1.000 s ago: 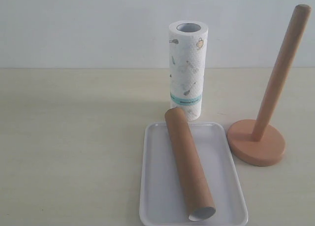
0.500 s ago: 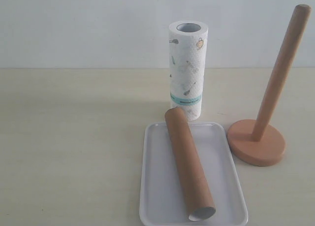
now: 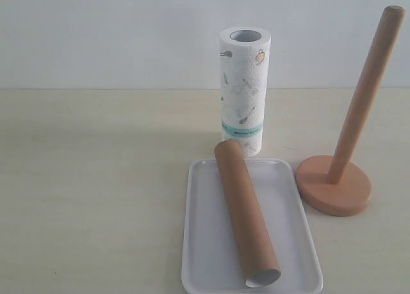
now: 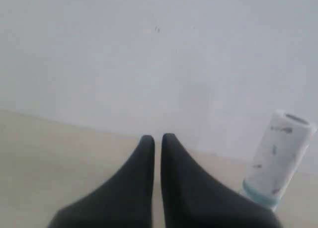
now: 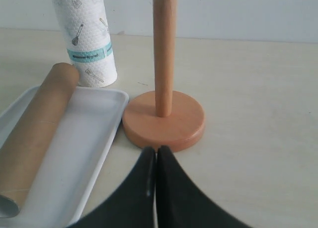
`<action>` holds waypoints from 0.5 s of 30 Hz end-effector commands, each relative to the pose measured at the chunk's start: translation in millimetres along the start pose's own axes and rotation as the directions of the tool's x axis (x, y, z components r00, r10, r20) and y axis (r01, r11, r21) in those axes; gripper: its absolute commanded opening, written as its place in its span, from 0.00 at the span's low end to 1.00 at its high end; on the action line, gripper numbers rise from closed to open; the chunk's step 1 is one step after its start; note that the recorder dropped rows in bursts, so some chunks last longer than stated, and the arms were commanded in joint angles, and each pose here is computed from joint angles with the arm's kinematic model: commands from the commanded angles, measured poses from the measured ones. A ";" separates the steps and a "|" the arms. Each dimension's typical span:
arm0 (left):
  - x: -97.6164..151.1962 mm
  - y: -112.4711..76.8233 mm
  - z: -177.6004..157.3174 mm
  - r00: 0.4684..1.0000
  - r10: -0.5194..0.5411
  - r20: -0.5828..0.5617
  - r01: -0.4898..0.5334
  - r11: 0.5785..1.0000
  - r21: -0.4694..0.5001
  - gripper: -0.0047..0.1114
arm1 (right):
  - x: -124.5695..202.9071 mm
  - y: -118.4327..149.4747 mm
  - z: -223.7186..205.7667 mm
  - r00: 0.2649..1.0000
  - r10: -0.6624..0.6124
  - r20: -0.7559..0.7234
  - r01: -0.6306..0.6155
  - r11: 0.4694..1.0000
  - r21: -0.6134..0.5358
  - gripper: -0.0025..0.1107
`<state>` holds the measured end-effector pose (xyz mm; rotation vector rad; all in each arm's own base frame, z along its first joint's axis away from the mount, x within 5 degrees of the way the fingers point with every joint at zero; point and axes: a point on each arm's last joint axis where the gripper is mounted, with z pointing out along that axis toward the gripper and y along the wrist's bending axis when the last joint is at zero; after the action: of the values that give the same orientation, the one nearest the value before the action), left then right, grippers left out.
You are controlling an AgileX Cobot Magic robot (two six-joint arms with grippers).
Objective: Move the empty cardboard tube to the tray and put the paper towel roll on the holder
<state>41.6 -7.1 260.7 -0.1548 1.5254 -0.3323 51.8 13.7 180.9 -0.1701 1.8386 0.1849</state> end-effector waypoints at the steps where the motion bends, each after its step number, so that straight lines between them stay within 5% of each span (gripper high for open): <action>1: -20.1 -5.2 -4.3 0.990 -0.045 0.134 0.042 0.999 0.031 0.08 | -0.5 -0.1 -0.4 1.000 -0.001 0.007 0.001 1.000 0.003 0.02; 15: -33.3 -5.9 -7.1 0.955 -0.099 0.280 0.085 0.994 0.062 0.08 | -0.5 -0.1 -0.4 1.000 -0.001 0.007 0.001 1.000 0.003 0.02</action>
<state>36.1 -3.6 286.0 -0.1866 1.3138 -0.3621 51.8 13.7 180.9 -0.1701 1.8386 0.1849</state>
